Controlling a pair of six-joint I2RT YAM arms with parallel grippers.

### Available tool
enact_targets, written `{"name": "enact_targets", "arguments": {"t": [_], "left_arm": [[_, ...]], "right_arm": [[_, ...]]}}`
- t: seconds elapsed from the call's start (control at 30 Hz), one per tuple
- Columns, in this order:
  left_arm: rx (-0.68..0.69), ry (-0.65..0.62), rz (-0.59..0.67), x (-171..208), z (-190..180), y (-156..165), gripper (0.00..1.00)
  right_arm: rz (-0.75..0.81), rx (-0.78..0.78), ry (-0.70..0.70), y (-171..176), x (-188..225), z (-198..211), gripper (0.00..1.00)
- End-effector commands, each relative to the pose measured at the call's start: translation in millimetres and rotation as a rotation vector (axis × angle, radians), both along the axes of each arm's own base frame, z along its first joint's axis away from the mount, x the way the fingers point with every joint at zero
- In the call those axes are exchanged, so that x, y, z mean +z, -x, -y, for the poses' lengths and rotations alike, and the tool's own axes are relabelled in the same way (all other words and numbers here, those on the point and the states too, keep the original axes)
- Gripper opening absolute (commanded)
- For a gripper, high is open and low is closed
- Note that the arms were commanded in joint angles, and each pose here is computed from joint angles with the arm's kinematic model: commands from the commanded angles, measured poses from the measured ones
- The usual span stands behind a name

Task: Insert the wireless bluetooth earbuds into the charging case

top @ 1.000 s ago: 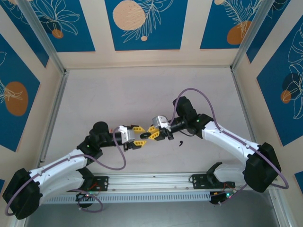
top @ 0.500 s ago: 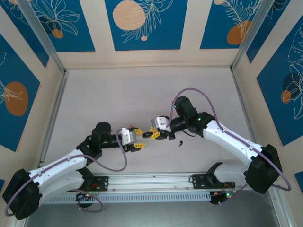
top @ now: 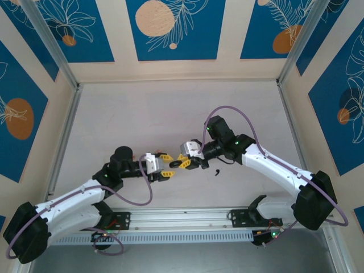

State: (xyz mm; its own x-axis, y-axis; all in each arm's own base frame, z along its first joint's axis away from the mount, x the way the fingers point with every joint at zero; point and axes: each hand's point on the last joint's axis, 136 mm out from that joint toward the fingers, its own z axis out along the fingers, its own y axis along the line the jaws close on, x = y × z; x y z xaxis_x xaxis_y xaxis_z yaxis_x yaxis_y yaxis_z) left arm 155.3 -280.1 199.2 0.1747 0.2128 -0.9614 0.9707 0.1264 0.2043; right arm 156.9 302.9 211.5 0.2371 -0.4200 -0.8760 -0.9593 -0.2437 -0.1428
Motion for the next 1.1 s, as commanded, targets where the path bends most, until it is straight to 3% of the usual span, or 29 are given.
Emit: {"name": "enact_targets", "arguments": {"t": [0.0, 0.53, 0.87, 1.07], "left_arm": [[-0.041, 0.041, 0.018, 15.1, 4.9, 5.0, 0.42], [-0.044, 0.056, 0.022, 19.1, 5.1, 6.1, 0.40], [-0.039, 0.045, 0.024, 17.3, 5.0, 4.8, 0.23], [-0.042, 0.049, 0.028, 18.8, 5.2, 5.7, 0.21]], "right_arm": [[0.001, 0.039, -0.041, 4.5, 13.4, -5.5, 0.16], [-0.006, 0.045, -0.044, 4.4, 12.8, -7.9, 0.16], [-0.012, 0.046, -0.048, 5.6, 13.7, -8.2, 0.17], [-0.028, 0.029, -0.068, 1.9, 15.2, -12.0, 0.38]]}}
